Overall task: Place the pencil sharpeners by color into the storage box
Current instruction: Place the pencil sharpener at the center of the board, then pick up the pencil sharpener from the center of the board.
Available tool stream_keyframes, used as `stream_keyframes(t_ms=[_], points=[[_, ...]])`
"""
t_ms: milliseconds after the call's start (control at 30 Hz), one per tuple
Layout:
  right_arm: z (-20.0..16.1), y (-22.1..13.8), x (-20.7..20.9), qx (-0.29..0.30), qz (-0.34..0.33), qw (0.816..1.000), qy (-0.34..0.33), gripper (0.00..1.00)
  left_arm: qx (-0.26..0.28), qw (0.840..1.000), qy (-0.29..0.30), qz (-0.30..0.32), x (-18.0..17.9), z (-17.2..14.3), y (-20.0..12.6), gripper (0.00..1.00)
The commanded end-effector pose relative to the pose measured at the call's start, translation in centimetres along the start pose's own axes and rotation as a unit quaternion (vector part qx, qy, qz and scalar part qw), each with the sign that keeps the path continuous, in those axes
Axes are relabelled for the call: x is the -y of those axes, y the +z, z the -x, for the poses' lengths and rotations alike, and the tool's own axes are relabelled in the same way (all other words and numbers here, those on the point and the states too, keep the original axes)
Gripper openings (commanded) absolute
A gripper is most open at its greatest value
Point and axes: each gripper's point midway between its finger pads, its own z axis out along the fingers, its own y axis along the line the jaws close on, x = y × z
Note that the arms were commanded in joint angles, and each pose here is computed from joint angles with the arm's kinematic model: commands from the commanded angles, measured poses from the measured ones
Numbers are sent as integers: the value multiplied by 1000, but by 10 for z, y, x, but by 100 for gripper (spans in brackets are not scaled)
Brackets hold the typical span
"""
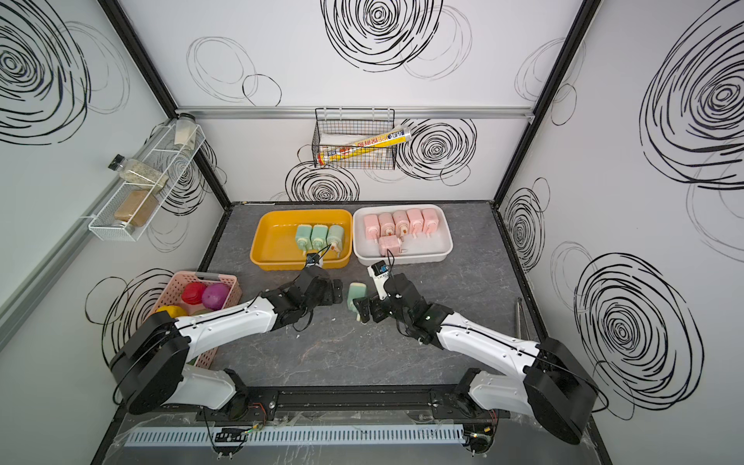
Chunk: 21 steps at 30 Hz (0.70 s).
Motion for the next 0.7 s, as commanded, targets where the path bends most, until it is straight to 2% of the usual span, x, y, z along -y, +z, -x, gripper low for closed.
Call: stream_keyframes(t_ms=[0, 400, 667], points=[[-8, -5, 22, -9, -39, 999, 0, 100, 32, 999, 11, -39, 20, 10, -13, 99], [2, -31, 32, 42, -57, 997, 8, 100, 3, 996, 73, -58, 71, -7, -4, 99], [1, -45, 41, 52, -73, 996, 5, 100, -24, 993, 111, -25, 91, -23, 21, 99]])
